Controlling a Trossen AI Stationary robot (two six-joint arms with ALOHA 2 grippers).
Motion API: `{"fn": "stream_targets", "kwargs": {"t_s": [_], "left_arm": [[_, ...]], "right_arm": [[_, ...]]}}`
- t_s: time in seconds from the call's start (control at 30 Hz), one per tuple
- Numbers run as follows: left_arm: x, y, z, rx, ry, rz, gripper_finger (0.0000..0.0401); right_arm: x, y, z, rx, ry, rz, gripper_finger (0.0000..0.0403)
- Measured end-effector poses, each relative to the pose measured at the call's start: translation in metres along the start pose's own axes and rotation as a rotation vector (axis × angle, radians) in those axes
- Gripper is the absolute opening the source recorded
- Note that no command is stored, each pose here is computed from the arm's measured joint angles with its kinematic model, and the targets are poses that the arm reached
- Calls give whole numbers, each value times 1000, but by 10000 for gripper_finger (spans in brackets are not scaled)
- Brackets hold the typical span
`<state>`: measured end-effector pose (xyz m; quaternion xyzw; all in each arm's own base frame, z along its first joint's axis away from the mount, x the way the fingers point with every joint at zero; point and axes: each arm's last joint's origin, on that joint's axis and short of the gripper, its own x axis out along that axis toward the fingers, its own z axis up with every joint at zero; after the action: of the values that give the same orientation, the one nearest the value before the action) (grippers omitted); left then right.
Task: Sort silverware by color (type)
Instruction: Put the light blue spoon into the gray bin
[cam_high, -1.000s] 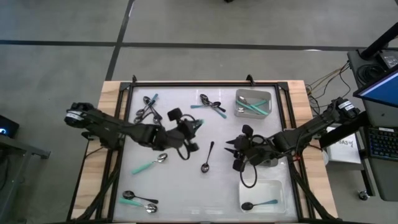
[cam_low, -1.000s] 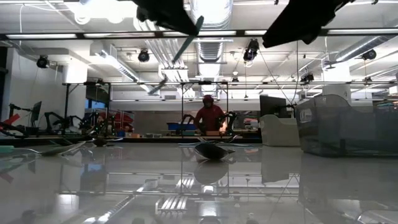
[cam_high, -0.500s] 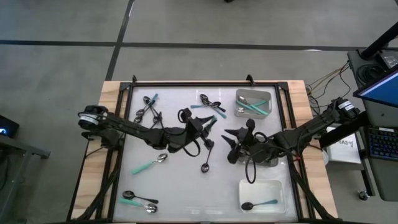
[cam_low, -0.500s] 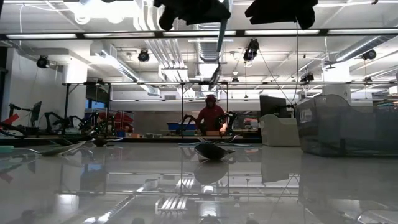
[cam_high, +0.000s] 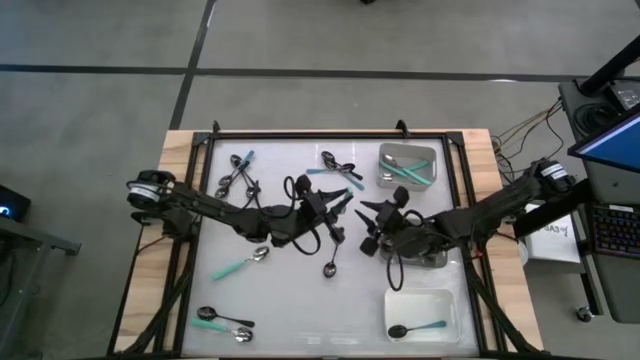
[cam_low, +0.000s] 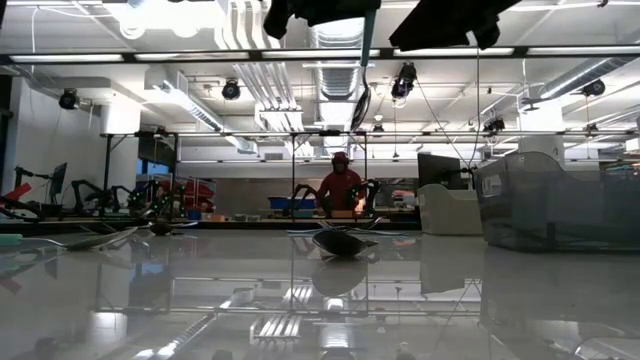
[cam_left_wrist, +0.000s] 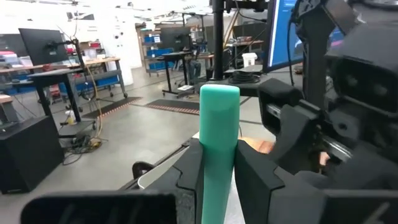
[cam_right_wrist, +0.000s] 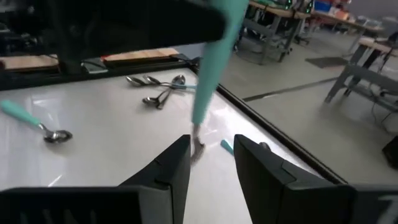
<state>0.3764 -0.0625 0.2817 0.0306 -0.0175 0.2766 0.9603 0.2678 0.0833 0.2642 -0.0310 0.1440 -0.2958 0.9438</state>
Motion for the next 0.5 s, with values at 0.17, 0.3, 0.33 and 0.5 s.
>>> {"fn": "stream_targets", "kwargs": {"t_s": [0.17, 0.3, 0.33, 0.5], "left_arm": [[0, 0, 0, 17, -8, 1, 48], [0, 0, 0, 17, -10, 3, 48], [0, 0, 0, 17, -10, 3, 48], [0, 0, 0, 16, -11, 3, 47]], "right_arm": [[12, 8, -2, -46, -34, -10, 116], [21, 11, -1, -41, -60, -34, 116], [23, 11, -2, -42, -58, -39, 116], [30, 7, -3, -18, -53, -70, 116]]}}
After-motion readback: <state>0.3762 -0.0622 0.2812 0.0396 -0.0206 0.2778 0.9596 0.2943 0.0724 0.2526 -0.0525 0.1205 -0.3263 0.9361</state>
